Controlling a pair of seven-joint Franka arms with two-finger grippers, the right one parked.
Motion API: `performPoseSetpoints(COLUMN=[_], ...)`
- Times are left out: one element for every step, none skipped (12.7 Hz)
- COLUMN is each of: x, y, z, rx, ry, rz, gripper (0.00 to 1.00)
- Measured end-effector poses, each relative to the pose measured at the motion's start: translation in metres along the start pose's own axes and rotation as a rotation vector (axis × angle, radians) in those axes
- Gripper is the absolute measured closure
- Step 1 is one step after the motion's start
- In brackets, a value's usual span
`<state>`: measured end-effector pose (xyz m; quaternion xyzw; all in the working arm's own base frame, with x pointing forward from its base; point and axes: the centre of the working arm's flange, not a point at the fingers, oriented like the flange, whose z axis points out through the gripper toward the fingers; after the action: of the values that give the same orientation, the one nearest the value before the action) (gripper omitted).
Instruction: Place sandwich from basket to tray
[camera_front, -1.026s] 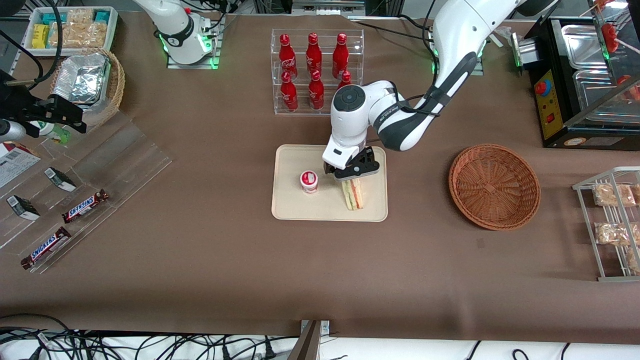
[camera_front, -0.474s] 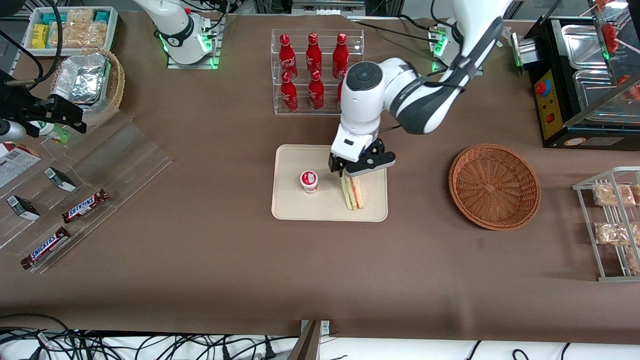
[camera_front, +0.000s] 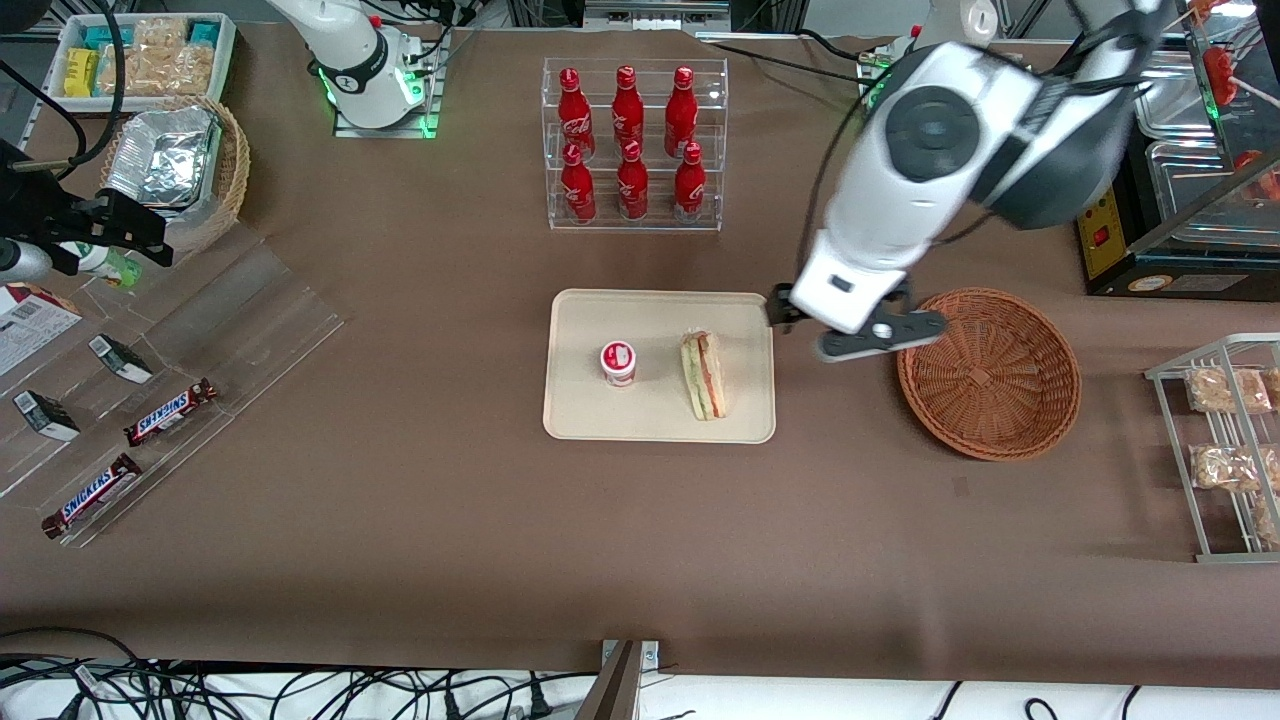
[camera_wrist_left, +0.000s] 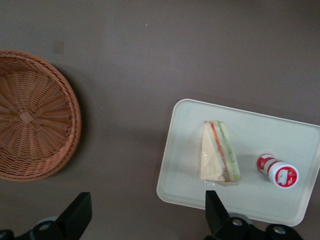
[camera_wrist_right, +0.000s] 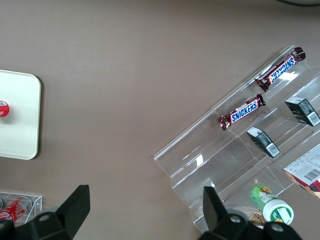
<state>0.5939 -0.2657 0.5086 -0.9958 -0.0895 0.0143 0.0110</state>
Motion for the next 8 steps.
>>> performPoseSetpoints(x=[0.011,0.020,0.029,0.040,0.052,0.062,0.071,0.079], y=[-0.025,-0.048,-0.072,-0.098,-0.125,-0.153,-0.180,-0.206], z=[-0.011,-0.017,-0.020,-0.021,-0.021,-0.021,-0.020,-0.020], rx=[0.005,0.012,0.019,0.021,0.015,0.002,-0.006,-0.014], ry=[-0.004,-0.011,-0.021,-0.028,-0.034,-0.039,-0.042,-0.044], rz=[0.041,0.085,0.131,0.167,0.186,0.201,0.220,0.242], gripper=[0.00,0.00,0.00,0.00,0.00,0.00,0.00,0.00])
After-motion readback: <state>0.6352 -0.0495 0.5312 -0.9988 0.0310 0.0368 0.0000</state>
